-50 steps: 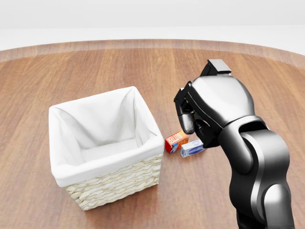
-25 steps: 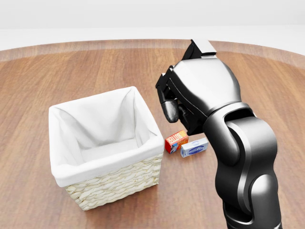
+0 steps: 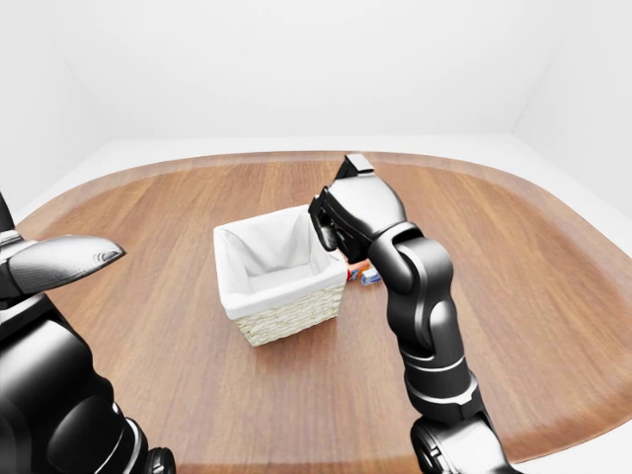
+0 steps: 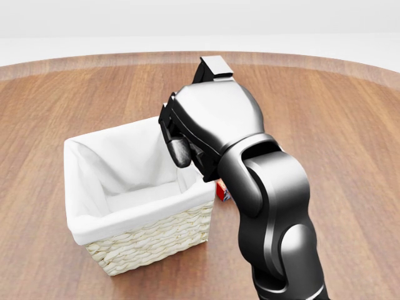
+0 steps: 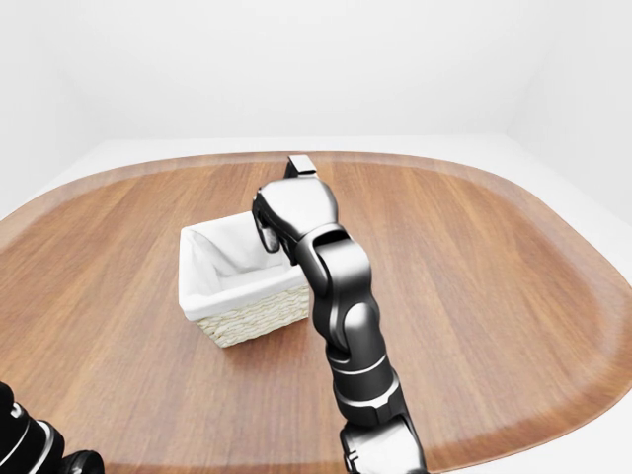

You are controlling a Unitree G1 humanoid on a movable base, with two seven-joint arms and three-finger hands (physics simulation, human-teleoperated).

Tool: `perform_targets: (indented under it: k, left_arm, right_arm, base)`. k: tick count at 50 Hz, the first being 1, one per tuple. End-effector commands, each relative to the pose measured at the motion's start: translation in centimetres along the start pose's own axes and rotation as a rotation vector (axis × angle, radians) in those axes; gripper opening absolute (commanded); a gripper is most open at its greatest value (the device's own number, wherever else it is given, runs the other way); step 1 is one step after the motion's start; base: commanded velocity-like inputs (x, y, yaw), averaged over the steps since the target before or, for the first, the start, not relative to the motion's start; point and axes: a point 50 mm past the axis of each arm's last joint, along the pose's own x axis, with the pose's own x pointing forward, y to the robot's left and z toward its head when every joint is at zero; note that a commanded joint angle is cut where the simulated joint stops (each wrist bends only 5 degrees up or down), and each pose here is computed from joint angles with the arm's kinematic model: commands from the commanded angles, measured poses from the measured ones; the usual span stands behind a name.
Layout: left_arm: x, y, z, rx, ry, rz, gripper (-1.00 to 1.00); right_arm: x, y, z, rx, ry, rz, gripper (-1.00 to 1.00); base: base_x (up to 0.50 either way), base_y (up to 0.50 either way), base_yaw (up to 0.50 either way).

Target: Pick up the alphabet soup and put it in the basket.

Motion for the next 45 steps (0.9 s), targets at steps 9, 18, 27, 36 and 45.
perform_targets:
  k: [9,18,27,36,45]
  left_arm:
    - [0.0,0.0,0.1,-0.034,0.004,0.012,1.00]
    - [-0.1,-0.2,0.0,-0.036,0.011,0.004,1.00]
    - [-0.1,-0.2,0.1,-0.041,0.007,0.007,1.00]
    - [0.0,-0.1,0.1,-0.051,0.009,0.016,1.00]
    - [0.0,-0.1,0.1,-0.053,0.012,0.017,1.00]
  right_arm:
    - [1.7,0.3,3.4,-0.003,-0.071,0.010,-0.93]
    - [2.1,0.6,4.0,0.005,-0.082,0.016,-0.93]
    - [2.2,0.6,4.5,0.002,-0.090,0.011,-0.92]
    - [2.4,0.0,4.2,-0.012,-0.078,-0.022,-0.98]
    - [2.4,-0.1,4.2,-0.015,-0.080,-0.023,-1.00]
  base:
    - [0.00,0.00,0.00]
    - [0.00,0.00,0.00]
    - [0.00,0.00,0.00]
    - [0.00,0.00,0.00]
    - [0.00,0.00,0.00]
